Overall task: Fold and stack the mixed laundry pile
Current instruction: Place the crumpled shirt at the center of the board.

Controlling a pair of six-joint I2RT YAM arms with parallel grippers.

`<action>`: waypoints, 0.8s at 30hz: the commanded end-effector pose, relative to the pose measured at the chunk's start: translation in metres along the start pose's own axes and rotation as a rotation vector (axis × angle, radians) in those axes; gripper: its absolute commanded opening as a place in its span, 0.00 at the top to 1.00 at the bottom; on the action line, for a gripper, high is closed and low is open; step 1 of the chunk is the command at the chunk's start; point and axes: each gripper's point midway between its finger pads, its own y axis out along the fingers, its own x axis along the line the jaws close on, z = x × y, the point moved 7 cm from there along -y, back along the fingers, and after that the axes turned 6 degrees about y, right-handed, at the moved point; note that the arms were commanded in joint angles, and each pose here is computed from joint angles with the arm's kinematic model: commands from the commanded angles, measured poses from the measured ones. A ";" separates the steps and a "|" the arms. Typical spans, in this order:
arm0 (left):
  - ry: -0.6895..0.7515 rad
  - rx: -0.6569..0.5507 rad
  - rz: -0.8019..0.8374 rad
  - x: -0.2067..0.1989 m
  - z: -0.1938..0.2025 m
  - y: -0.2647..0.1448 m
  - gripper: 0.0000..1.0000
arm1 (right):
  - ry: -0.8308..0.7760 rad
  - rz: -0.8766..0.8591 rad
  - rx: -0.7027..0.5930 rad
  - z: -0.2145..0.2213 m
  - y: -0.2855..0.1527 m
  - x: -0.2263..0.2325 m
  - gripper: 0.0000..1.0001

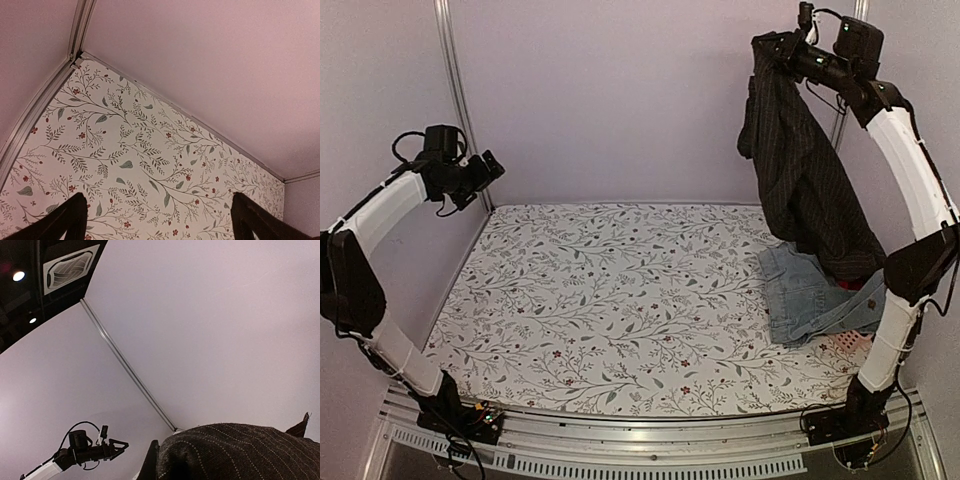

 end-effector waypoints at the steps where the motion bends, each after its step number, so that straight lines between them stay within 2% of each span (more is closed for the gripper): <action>1: -0.005 -0.052 0.024 -0.003 -0.006 -0.018 0.00 | 0.041 -0.296 0.047 0.042 0.052 0.054 1.00; 5: -0.008 -0.066 0.012 -0.001 -0.004 -0.026 0.00 | 0.107 -0.480 0.141 0.099 0.091 0.096 1.00; 6: -0.009 -0.067 0.008 0.000 -0.003 -0.028 0.00 | 0.129 -0.502 0.166 0.114 0.102 0.095 1.00; 10: -0.016 -0.080 -0.002 0.003 0.001 -0.038 0.00 | 0.165 -0.649 0.210 0.146 0.112 0.125 1.00; 15: -0.039 -0.094 -0.008 0.012 0.004 -0.047 0.00 | 0.142 -0.688 0.218 0.146 0.106 0.133 1.00; 19: -0.028 -0.092 0.022 0.009 0.006 -0.051 0.00 | 0.113 -0.549 0.228 0.137 0.106 0.080 1.00; 21: 0.040 -0.069 0.116 -0.001 0.009 -0.050 0.00 | 0.112 -0.497 0.221 0.121 0.093 0.059 1.00; 24: 0.187 -0.033 0.377 -0.027 0.021 -0.053 0.00 | 0.078 -0.498 0.214 0.103 0.073 0.058 1.00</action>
